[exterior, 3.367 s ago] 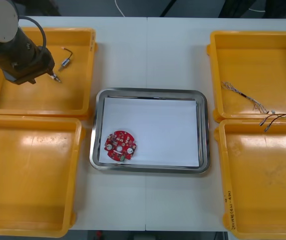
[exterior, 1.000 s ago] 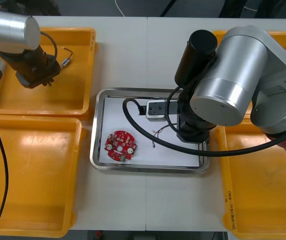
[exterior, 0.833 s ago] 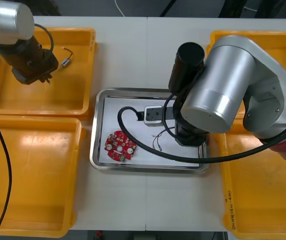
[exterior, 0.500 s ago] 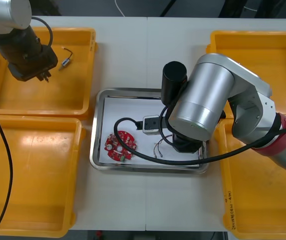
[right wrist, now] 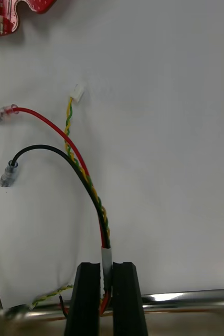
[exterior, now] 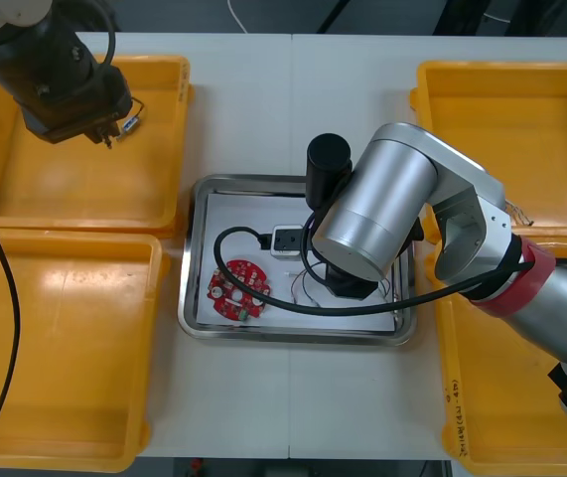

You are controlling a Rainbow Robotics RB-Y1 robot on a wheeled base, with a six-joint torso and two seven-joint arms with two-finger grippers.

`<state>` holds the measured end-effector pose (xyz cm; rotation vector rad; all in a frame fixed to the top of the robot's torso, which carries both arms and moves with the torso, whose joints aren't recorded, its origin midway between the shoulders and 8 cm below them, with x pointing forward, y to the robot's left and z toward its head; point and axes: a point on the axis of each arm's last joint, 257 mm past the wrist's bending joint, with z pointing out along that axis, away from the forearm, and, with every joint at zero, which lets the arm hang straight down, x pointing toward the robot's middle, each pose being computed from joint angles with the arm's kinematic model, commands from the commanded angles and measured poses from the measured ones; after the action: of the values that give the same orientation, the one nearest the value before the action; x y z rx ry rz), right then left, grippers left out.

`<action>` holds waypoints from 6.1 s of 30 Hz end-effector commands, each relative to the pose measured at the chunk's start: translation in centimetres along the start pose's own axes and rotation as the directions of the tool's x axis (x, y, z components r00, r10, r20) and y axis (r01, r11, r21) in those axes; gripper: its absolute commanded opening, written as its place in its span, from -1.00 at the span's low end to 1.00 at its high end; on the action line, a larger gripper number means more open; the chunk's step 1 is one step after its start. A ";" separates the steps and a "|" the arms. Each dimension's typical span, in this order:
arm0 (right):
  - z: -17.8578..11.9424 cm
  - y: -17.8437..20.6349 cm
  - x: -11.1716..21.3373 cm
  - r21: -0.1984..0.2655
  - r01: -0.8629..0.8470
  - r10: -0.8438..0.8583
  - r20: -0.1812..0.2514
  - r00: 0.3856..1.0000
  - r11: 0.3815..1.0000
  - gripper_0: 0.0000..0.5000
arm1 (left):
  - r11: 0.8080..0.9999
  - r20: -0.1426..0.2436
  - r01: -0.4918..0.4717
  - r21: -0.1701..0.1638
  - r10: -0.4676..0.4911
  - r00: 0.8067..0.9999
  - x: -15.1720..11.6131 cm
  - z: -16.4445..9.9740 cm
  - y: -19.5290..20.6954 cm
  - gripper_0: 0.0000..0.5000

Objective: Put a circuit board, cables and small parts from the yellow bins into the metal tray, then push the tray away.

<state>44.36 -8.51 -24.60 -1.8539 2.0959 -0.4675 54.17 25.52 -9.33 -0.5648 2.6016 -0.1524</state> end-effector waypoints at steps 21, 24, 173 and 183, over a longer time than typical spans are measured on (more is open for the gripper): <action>-5.3 -2.5 0.8 0.039 -0.070 0.068 0.042 0.997 0.997 1.00 | 0.942 0.065 -0.310 0.133 0.304 0.951 4.9 -2.6 -4.3 -1.00; -7.0 -4.0 0.6 0.069 -0.110 0.104 0.095 0.990 0.992 1.00 | 0.941 0.065 -0.311 0.134 0.305 0.950 4.9 -2.6 -4.4 -1.00; 4.2 -17.0 23.4 0.008 -0.645 0.642 0.083 0.762 0.764 1.00 | 0.701 0.231 -0.713 -0.004 0.695 0.681 -4.9 -0.4 -3.9 1.00; 5.4 -15.6 23.5 -0.003 -0.639 0.638 0.053 0.768 0.769 1.00 | 0.651 0.264 -0.759 0.002 0.732 0.628 -6.7 0.9 -3.4 1.00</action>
<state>58.00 -34.49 -22.03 -0.9186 2.5065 -0.2238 59.58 23.48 -11.44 0.5674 2.4350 0.0222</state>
